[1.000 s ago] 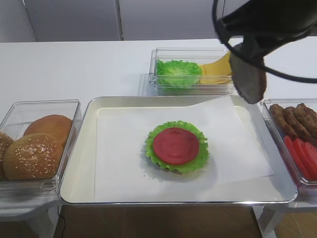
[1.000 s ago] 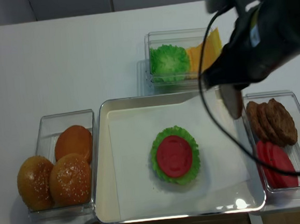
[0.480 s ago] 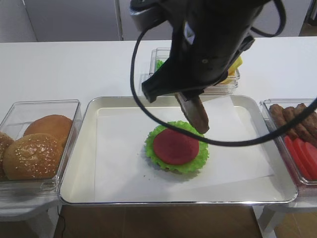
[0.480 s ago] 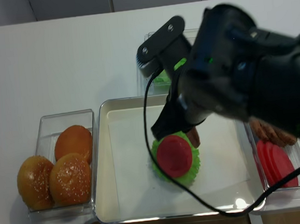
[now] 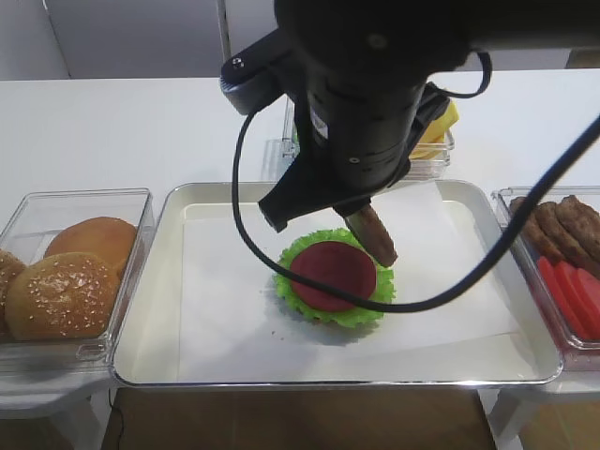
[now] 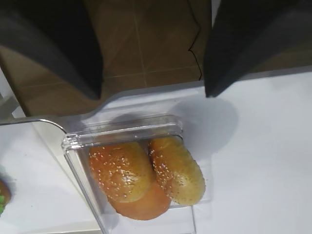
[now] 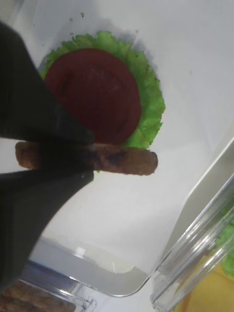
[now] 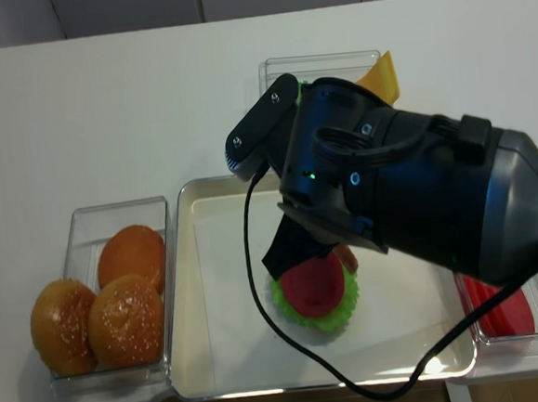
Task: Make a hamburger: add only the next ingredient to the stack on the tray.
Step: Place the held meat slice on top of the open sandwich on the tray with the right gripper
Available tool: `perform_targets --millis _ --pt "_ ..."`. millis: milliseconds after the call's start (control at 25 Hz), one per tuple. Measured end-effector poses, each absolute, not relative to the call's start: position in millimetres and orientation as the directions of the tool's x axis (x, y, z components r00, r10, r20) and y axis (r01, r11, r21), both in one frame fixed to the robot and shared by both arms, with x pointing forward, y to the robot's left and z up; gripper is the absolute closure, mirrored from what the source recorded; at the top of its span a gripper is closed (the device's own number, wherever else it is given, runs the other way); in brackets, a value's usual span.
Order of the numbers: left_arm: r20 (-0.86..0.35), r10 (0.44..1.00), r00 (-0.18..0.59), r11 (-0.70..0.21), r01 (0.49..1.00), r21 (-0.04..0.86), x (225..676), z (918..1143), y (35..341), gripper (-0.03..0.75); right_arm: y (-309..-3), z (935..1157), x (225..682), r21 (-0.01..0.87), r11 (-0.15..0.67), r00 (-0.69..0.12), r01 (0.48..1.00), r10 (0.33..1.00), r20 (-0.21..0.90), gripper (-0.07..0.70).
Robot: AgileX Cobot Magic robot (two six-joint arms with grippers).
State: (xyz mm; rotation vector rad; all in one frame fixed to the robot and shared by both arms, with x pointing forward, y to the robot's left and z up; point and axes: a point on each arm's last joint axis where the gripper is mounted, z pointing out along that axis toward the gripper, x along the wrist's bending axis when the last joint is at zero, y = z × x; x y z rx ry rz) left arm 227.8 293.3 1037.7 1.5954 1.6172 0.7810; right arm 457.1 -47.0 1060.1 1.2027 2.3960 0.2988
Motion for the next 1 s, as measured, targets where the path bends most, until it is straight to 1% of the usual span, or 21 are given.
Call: perform_targets --millis 280,480,1000 --pt "-0.078 0.997 0.028 0.049 0.558 0.828 228 1038 293 0.238 -46 1059 457 0.376 0.591 -0.517 0.714 0.806 -0.288 0.519" --pt "-0.078 0.997 0.028 0.049 0.558 0.828 228 1038 293 0.238 -44 1049 459 0.342 0.598 -0.519 0.725 0.800 -0.301 0.519" --pt "-0.078 0.997 0.028 0.049 0.558 0.828 228 1038 293 0.238 -43 1049 459 0.352 0.589 -0.512 0.727 0.807 -0.293 0.519"
